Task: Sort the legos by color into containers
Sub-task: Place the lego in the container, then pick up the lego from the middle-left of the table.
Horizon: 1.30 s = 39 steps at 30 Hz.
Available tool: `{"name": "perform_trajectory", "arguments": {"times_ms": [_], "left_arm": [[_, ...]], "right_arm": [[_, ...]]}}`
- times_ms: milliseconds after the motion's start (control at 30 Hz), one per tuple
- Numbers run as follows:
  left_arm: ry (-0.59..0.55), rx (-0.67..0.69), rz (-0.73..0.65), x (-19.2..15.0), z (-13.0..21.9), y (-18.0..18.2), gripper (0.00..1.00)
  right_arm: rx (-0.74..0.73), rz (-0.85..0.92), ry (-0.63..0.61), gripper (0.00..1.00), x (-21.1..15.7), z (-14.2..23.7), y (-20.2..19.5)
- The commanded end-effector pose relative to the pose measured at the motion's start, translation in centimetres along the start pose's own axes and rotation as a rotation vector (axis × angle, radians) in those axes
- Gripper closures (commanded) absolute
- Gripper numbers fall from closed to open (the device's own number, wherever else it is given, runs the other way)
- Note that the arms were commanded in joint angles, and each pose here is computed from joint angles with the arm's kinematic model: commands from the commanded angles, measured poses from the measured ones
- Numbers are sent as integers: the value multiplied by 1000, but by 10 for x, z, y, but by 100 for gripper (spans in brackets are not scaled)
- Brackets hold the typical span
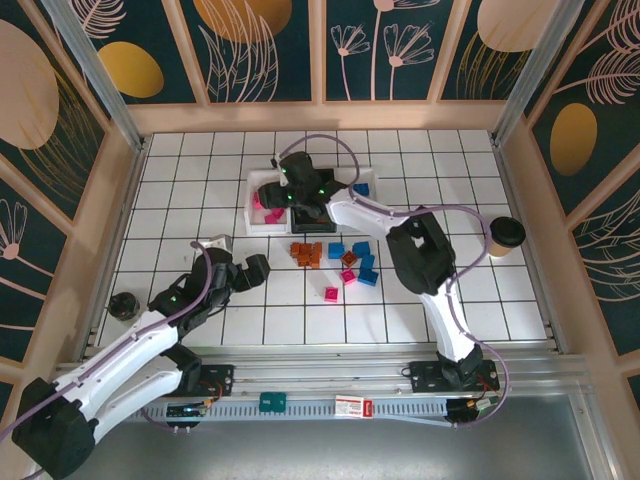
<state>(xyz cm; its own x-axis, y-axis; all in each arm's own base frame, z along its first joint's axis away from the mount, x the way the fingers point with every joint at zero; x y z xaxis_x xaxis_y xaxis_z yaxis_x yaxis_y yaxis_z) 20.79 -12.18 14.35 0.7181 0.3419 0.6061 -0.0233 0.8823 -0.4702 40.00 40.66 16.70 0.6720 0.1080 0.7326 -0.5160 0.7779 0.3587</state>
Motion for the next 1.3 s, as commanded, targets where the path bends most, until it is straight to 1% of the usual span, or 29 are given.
{"name": "perform_trajectory", "arguments": {"times_ms": [0, 167, 267, 333, 500, 600, 733, 767, 833, 1033, 1100, 1200, 1267], "left_arm": [[19, -88, -45, -3, -6, -25, 3], [81, -96, -182, -30, -28, -65, 3], [118, -110, -268, -51, -43, -92, 4], [145, -108, -329, -64, -53, -107, 7], [192, -76, -476, -96, -74, -139, 19], [203, -19, -535, -111, -85, -141, 24], [199, 38, -557, -115, -96, -137, 35], [205, 66, -568, -120, -103, -131, 38], [198, 79, -574, -120, -106, -130, 42], [218, 79, -588, -128, -114, -130, 52], [224, 79, -582, -129, -114, -128, 57], [204, 70, -563, -124, -107, -127, 64], [187, 58, -544, -118, -101, -127, 66]], "right_arm": [[18, -26, -153, 38, 26, 60, 6], [-16, -52, -189, 38, -9, 115, -15], [-68, -70, -201, 38, -32, 144, -31], [-95, -85, -207, 37, -46, 161, -39], [-141, -131, -243, 37, -72, 203, -59], [-156, -150, -265, 37, -80, 221, -66], [-150, -170, -288, 37, -89, 238, -68], [-148, -174, -295, 37, -90, 242, -69], [-149, -177, -299, 37, -94, 247, -70], [-164, -183, -307, 37, -99, 255, -73], [-167, -184, -316, 37, -99, 257, -74], [-165, -186, -316, 36, -99, 258, -74], [-166, -187, -313, 37, -100, 257, -74]]}}
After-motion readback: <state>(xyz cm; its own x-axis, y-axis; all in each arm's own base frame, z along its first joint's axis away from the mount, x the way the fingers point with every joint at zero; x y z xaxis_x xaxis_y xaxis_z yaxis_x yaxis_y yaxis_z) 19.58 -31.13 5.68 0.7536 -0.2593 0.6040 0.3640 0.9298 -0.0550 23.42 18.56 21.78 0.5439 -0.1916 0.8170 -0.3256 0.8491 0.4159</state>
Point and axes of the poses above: each hand's point on the last joint's axis, 136 mm out from that joint toward the fingers, its own z axis back along the fingers, its own y axis along the line the jaws close on, x = y × z, the point moved 5 cm from there along z, back along the fingers, and after that the axes turned 2 degrees about -z, right-handed, at the moved point
